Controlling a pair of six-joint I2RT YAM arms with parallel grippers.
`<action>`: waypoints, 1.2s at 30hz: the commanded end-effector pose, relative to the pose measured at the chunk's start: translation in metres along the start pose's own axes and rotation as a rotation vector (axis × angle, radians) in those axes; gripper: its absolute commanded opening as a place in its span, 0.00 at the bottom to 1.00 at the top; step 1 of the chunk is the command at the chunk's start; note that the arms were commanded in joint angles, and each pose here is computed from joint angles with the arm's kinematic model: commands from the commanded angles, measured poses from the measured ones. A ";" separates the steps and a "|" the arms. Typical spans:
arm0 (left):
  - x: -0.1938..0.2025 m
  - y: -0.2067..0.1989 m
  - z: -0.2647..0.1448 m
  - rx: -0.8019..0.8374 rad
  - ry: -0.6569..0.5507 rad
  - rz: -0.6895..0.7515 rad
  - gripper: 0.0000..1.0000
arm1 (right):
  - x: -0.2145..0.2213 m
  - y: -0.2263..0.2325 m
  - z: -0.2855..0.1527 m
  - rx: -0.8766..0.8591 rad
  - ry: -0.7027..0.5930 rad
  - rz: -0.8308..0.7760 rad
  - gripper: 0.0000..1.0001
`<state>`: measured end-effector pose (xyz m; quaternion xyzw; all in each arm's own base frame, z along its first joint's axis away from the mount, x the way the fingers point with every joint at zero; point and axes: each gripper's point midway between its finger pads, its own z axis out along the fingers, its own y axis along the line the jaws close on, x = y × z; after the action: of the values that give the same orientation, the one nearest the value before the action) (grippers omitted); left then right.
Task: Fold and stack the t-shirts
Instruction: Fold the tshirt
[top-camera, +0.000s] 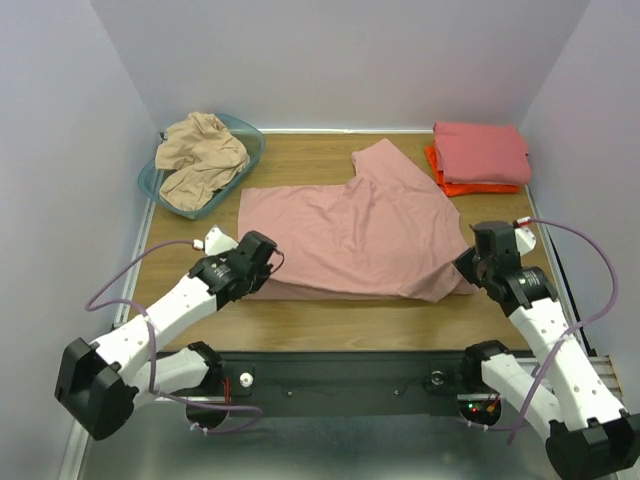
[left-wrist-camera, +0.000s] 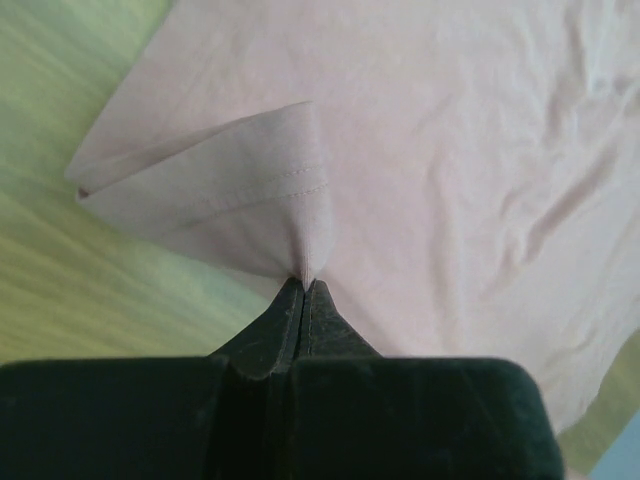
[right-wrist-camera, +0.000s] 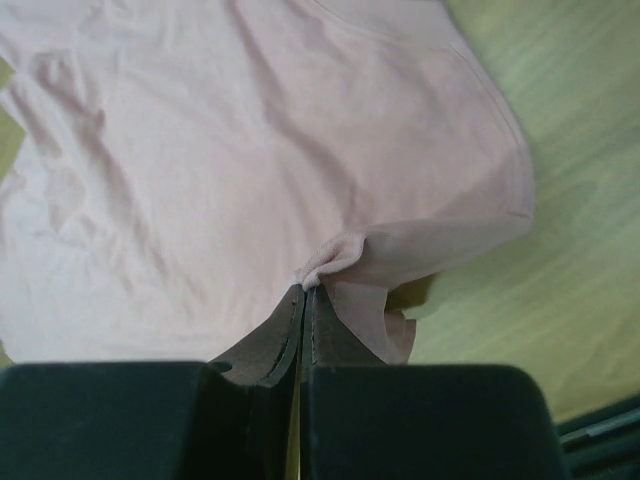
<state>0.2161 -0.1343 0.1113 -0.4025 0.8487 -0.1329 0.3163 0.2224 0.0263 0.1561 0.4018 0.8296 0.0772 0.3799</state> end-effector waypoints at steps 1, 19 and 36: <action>-0.030 -0.016 0.013 -0.007 -0.078 0.038 0.00 | -0.033 0.042 0.011 -0.125 -0.137 0.081 0.00; -0.072 -0.031 0.116 -0.154 -0.064 0.104 0.17 | -0.062 0.080 0.090 -0.016 -0.265 0.035 0.01; -0.071 -0.052 0.105 -0.041 -0.023 0.137 0.98 | -0.005 0.142 0.161 -0.159 0.116 -0.391 1.00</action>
<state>0.3562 -0.1099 0.0582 -0.3621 0.8811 -0.0616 0.2979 0.4347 0.0595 0.0850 0.2362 0.8948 -0.0033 0.3788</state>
